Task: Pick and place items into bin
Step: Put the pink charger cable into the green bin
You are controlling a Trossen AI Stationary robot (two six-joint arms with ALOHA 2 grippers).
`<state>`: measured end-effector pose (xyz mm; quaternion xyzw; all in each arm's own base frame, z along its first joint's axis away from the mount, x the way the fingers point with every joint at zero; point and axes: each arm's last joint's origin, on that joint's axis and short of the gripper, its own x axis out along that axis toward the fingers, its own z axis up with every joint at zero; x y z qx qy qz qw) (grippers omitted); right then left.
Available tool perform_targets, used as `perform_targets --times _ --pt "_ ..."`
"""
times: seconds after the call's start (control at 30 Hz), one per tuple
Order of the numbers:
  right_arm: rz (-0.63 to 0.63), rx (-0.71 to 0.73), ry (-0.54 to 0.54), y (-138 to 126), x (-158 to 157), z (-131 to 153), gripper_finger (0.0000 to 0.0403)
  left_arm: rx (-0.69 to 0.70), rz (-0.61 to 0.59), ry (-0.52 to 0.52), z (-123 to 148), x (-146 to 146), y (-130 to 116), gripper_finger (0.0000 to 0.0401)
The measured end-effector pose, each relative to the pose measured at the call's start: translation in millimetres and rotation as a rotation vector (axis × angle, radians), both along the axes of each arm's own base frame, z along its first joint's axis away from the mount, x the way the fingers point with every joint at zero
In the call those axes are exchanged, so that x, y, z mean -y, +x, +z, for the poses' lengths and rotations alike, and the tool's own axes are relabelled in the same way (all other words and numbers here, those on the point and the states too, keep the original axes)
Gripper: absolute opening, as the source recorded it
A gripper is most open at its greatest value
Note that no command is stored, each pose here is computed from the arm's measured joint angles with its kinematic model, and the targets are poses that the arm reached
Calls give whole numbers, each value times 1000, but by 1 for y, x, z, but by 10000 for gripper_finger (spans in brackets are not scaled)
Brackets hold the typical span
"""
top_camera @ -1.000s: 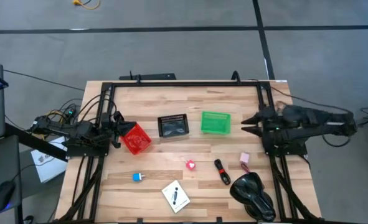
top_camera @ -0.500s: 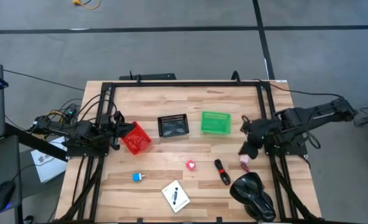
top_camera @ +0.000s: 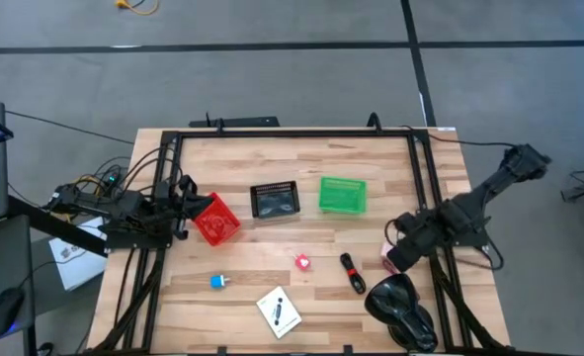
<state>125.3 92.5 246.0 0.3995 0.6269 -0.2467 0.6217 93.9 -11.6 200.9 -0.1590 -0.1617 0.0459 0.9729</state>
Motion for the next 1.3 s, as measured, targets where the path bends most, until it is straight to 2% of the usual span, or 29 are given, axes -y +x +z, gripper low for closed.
perform_targets --times 0.17,0.3,0.57,0.8,0.97,1.17,1.3 --pt "-58 -29 11 1 -17 -6 123 -19 -63 35 -2 2 1 0" --pt "-21 -17 13 9 -35 -16 131 -31 -120 51 -3 4 1 0" --pt "27 -154 -116 23 -53 -51 182 -31 -141 53 -4 5 1 0" --pt "69 -213 -163 38 -54 -73 216 -27 -148 29 -3 5 1 0" --pt "114 -202 -154 51 -53 -85 218 -26 -173 31 -3 5 1 0" --pt "117 -295 -201 60 -41 -99 218 -26 -174 31 -3 5 1 0" --pt "140 -300 -152 71 -40 -111 218 -27 -174 31 -3 5 1 0"
